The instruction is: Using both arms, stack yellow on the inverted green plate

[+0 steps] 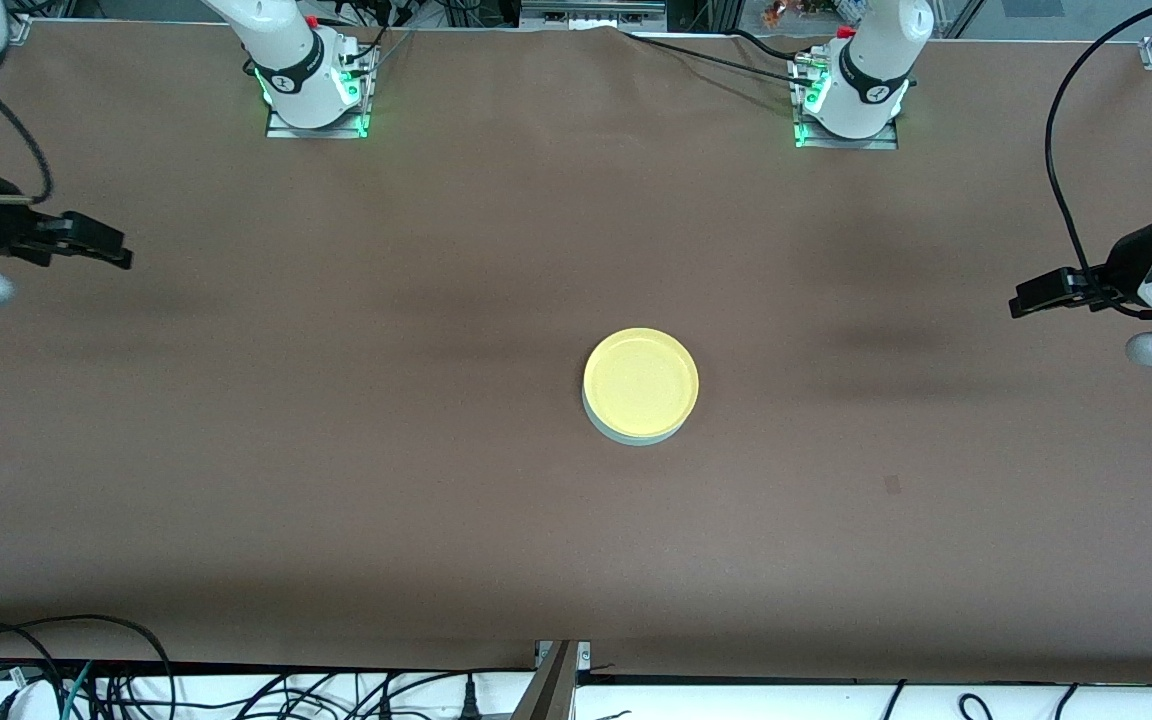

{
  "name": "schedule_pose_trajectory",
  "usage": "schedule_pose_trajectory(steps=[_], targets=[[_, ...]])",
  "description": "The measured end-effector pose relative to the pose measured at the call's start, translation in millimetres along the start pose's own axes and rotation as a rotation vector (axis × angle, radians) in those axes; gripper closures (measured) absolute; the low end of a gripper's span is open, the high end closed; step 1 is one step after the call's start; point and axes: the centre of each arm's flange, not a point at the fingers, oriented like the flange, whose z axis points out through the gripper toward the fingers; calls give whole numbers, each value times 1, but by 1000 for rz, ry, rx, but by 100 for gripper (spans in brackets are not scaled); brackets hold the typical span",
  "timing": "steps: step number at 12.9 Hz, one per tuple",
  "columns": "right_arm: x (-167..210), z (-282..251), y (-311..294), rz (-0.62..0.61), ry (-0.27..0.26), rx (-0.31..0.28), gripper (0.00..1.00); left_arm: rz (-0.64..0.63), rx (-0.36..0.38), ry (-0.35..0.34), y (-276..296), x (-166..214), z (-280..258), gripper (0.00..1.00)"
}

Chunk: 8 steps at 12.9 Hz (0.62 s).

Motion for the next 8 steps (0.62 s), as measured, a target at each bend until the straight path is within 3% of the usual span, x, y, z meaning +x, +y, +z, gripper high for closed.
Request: schedule_pose_trajectory(steps=[8], targets=[[0,-2,5,9,16,1,0,3,0,0,2,0,0,0]])
